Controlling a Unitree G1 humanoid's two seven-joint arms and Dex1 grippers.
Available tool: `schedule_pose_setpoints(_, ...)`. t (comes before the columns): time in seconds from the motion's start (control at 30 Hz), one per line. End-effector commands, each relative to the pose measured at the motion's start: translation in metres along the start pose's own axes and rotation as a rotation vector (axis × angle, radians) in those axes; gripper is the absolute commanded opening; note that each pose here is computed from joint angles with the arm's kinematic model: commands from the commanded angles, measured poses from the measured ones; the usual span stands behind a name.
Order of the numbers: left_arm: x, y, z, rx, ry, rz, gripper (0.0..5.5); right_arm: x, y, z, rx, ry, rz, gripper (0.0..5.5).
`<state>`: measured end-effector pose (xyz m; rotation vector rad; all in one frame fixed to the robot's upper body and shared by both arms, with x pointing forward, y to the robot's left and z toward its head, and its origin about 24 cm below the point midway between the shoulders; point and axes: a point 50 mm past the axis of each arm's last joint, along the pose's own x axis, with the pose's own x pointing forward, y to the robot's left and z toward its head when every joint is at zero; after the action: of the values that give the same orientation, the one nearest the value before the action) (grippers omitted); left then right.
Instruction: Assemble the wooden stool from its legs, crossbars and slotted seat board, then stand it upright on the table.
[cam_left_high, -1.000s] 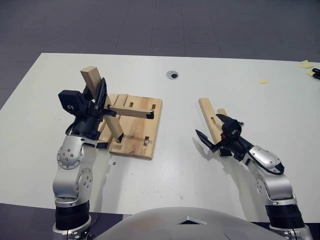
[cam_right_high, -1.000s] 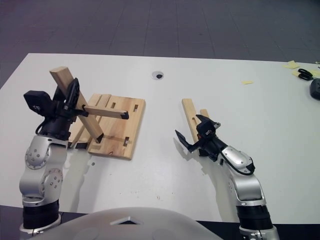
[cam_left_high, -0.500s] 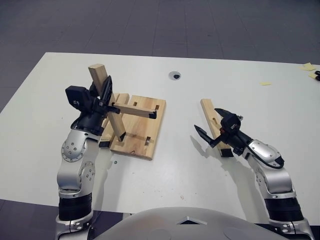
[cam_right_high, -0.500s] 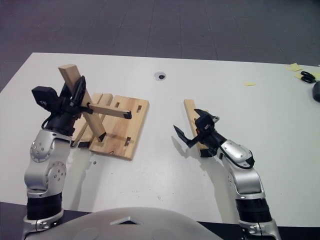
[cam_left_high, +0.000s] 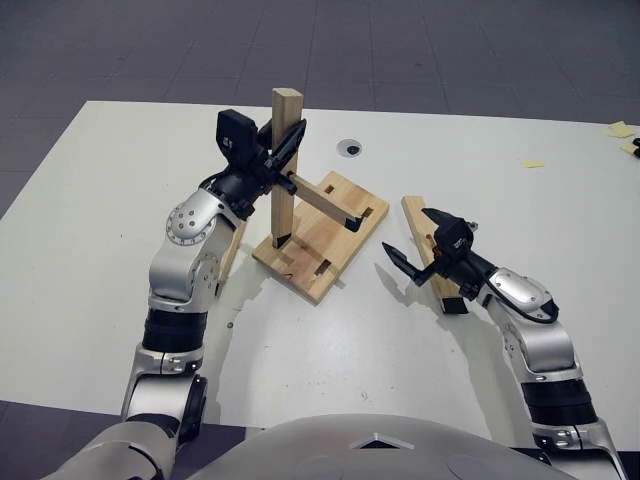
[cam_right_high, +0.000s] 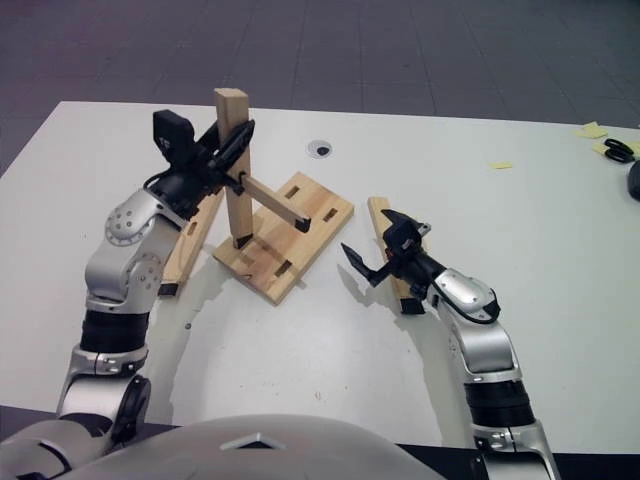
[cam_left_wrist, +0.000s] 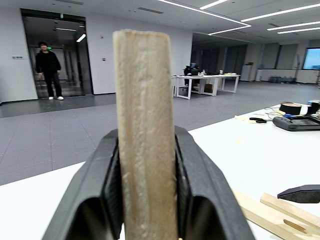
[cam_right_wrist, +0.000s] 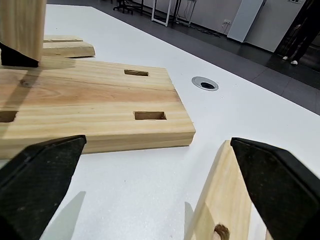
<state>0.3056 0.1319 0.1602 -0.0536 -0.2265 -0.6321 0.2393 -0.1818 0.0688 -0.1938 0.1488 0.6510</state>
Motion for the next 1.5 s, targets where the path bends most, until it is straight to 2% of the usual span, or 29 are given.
schedule_pose_setpoints(0.03, 0.012, 0.012, 0.026, 0.021, -0.072, 0.019, 1.03, 0.001, 0.006, 0.014, 0.138, -0.077, 0.065, 5.4)
schedule_pose_setpoints(0.23, 0.011, 0.015, 0.029, -0.057, -0.087, 0.062, 1.03, 0.004, 0.012, 0.024, 0.225, -0.128, 0.082, 5.4)
schedule_pose_setpoints(0.43, 0.006, 0.014, -0.005, -0.305, 0.12, 0.095, 1.03, 0.009, 0.017, 0.027, 0.222, -0.131, 0.097, 5.4)
schedule_pose_setpoints(0.5, 0.005, 0.02, -0.008, -0.303, 0.147, 0.154, 1.03, 0.01, 0.018, 0.027, 0.218, -0.131, 0.098, 5.4)
schedule_pose_setpoints(0.6, 0.005, 0.024, -0.002, -0.225, 0.102, 0.196, 1.03, 0.011, 0.019, 0.027, 0.216, -0.128, 0.102, 5.4)
schedule_pose_setpoints(0.73, 0.009, 0.011, 0.017, -0.207, -0.033, 0.112, 1.03, 0.013, 0.027, 0.026, 0.217, -0.117, 0.143, 5.4)
schedule_pose_setpoints(0.97, 0.015, 0.0, 0.025, -0.143, -0.034, -0.008, 1.03, 0.038, 0.038, 0.034, 0.221, -0.14, 0.191, 5.4)
schedule_pose_setpoints(1.1, 0.018, -0.001, 0.025, -0.136, -0.036, -0.008, 1.03, 0.058, 0.038, 0.02, 0.155, -0.011, 0.177, 5.4)
schedule_pose_setpoints(1.27, 0.02, -0.005, 0.023, -0.144, -0.041, -0.013, 1.03, 0.056, 0.037, -0.025, 0.014, 0.342, 0.188, 5.4)
schedule_pose_setpoints(1.37, 0.021, -0.004, 0.025, -0.138, -0.046, -0.009, 1.03, 0.052, 0.034, -0.035, -0.027, 0.409, 0.161, 5.4)
schedule_pose_setpoints(1.5, 0.021, 0.002, 0.035, -0.076, -0.086, 0.021, 1.03, 0.05, 0.032, -0.036, -0.036, 0.421, 0.129, 5.4)
